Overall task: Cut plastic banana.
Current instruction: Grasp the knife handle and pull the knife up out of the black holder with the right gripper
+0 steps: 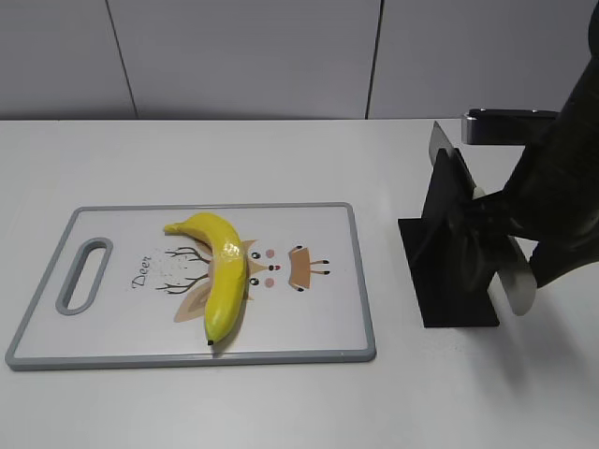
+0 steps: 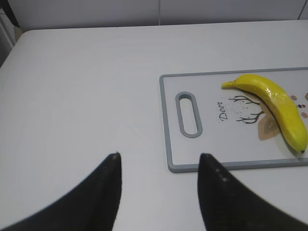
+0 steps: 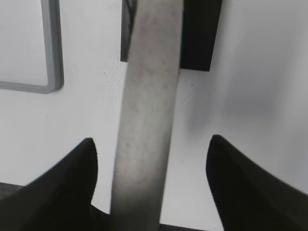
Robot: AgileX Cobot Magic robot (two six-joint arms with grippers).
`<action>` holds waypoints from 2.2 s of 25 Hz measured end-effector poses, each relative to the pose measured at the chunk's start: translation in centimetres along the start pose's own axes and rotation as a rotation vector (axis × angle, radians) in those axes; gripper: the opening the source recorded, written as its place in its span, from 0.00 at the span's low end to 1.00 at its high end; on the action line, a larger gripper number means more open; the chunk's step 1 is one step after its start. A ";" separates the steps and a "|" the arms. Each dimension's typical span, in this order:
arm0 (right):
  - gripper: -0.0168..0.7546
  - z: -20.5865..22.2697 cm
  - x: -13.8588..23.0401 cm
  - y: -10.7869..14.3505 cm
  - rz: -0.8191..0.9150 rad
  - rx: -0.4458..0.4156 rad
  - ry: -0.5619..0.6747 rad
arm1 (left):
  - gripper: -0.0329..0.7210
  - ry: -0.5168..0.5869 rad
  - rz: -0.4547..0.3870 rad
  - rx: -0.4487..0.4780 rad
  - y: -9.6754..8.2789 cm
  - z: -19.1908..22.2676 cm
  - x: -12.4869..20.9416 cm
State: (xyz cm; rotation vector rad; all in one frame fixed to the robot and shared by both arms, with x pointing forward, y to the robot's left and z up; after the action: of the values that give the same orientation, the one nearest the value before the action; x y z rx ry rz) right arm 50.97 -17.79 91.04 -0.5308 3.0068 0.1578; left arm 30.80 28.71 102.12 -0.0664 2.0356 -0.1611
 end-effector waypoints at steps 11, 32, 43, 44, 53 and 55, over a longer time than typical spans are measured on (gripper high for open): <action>0.42 1.2 -0.4 -0.1 0.008 0.001 0.009 | 0.69 0.000 0.000 0.000 0.0 0.0 0.0; 0.24 -1.7 0.2 0.4 0.005 -0.016 -0.047 | 0.69 0.000 0.002 0.002 0.0 0.0 0.0; 0.24 -7.1 0.3 0.3 -0.033 0.016 -0.222 | 0.69 0.000 0.002 0.002 0.0 0.0 0.0; 0.24 -7.7 0.1 0.3 -0.035 0.016 -0.244 | 0.69 0.000 0.002 0.002 0.0 0.0 0.0; 0.24 -11.2 -1.2 0.7 -0.278 0.056 -0.351 | 0.69 -0.005 0.008 0.000 0.0 0.1 -0.4; 0.24 -11.8 -1.6 0.7 -0.386 0.076 -0.358 | 0.69 -0.025 0.053 0.001 -0.1 0.1 -1.5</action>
State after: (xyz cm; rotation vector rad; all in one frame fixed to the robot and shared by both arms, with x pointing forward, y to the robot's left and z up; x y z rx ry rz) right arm 51.41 -17.96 102.94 -0.9457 2.5014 0.0973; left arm 31.57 28.73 103.41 -0.0142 2.0103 -0.1274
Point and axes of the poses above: a point on each arm's last joint axis where the gripper is mounted, z pointing out along that axis toward the gripper, y along the wrist's bending axis when the last joint is at zero, x = y × z, the point moved 8 cm from there along z, pointing out along that axis toward the gripper, and after that the axes turned 15 degrees about -z, right-handed, at the moved point
